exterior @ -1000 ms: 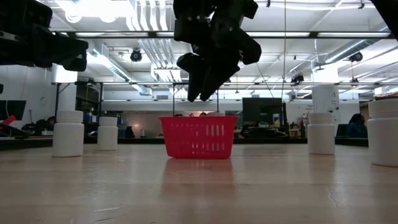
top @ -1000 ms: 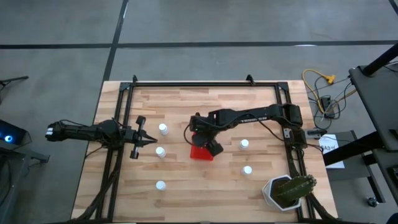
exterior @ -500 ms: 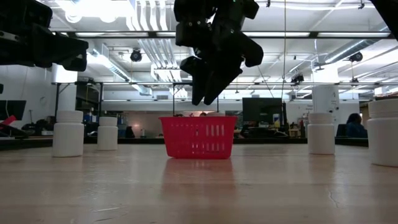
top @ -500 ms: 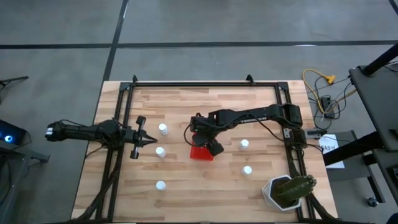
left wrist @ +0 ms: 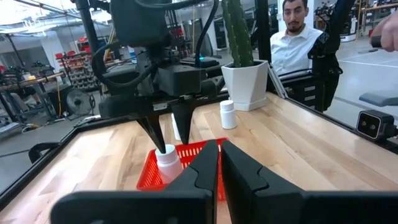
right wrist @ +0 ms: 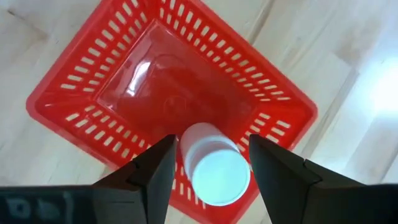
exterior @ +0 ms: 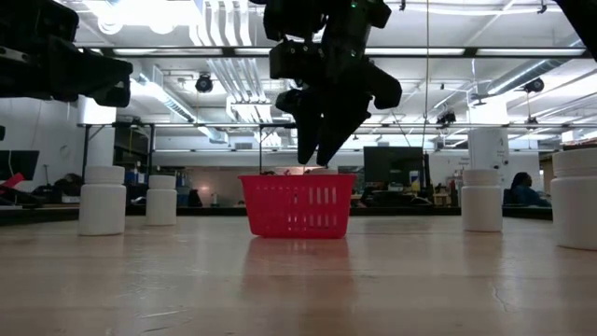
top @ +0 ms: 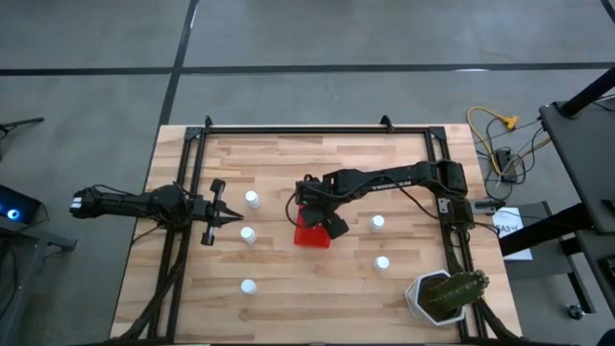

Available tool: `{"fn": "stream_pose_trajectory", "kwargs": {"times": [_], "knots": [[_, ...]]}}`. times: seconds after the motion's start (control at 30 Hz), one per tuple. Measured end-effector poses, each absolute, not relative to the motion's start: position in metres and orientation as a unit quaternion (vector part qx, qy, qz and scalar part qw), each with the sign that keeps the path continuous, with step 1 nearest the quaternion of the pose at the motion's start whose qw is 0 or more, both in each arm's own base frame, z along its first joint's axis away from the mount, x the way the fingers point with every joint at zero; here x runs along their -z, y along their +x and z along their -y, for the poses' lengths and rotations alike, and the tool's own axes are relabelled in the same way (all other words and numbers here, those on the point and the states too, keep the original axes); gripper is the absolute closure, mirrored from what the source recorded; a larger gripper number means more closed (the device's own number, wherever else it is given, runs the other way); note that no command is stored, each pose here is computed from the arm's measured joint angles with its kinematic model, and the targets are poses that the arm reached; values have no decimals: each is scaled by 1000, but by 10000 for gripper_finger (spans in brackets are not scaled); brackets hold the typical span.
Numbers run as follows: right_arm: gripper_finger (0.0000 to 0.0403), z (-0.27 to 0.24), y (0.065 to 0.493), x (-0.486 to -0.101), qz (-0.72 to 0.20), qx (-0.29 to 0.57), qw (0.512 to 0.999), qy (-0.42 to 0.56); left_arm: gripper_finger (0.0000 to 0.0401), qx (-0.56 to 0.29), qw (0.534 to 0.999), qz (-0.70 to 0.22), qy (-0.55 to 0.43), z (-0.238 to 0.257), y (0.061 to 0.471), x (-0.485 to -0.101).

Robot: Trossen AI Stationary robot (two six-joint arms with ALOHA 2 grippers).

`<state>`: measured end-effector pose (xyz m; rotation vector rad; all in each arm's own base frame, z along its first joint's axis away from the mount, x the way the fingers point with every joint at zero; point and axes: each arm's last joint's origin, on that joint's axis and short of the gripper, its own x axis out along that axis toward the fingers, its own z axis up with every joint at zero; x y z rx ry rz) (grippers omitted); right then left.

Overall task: Pick and place pill bottles into a basket
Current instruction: Put the white medicine bottle into the red bin

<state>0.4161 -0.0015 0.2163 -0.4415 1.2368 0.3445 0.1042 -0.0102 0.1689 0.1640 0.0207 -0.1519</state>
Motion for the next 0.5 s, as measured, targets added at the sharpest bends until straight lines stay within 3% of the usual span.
{"fn": "stream_pose_trajectory", "kwargs": {"times": [0.5], "knots": [[211, 3, 431, -201, -538, -163, 794, -230, 399, 76, 994, -10, 82, 10, 104, -169]]}}
